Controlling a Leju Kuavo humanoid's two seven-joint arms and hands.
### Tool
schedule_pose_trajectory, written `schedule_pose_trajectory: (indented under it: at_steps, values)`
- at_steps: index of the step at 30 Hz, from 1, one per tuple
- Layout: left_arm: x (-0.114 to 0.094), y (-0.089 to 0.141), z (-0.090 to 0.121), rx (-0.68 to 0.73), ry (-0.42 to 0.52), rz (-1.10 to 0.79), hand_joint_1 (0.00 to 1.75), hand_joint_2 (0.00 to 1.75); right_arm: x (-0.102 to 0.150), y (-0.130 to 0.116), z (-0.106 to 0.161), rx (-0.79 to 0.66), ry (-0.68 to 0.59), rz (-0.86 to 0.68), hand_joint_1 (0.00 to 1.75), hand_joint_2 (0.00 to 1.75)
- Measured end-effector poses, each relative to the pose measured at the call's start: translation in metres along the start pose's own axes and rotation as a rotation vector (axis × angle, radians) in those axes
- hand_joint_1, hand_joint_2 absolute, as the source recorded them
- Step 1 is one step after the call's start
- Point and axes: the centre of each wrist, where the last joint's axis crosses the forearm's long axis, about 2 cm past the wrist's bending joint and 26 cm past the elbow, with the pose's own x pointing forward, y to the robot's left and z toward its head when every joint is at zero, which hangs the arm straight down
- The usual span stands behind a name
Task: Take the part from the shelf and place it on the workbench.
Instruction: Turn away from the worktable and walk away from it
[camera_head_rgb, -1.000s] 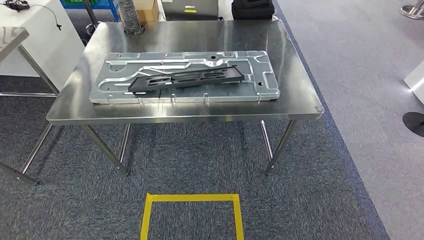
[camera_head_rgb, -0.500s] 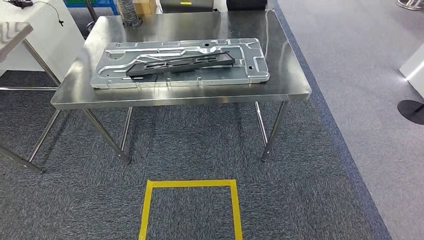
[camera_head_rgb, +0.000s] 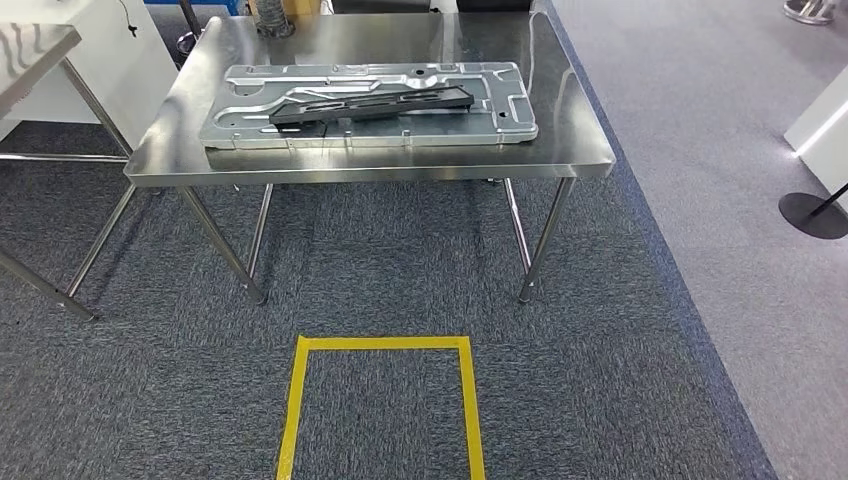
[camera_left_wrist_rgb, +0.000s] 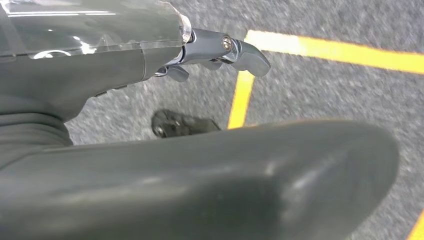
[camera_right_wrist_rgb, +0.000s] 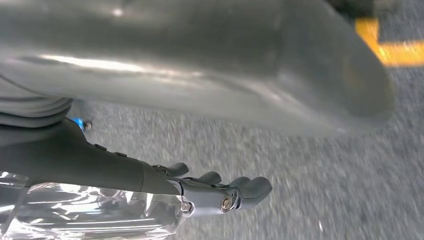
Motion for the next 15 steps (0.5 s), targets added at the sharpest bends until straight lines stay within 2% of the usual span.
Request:
schedule_pose_trajectory:
  at_steps: [7, 15]
  values:
    - [0.0, 0.009, 0.0, 0.015, 0.009, -0.029, 0.0, 0.0, 0.0, 0.01, 0.002, 0.167, 0.063, -0.023, 0.0, 0.0]
    - [0.002, 0.013, -0.001, 0.019, -0.004, -0.05, 0.0, 0.0, 0.006, 0.016, 0.004, 0.217, 0.057, -0.03, 0.0, 0.0]
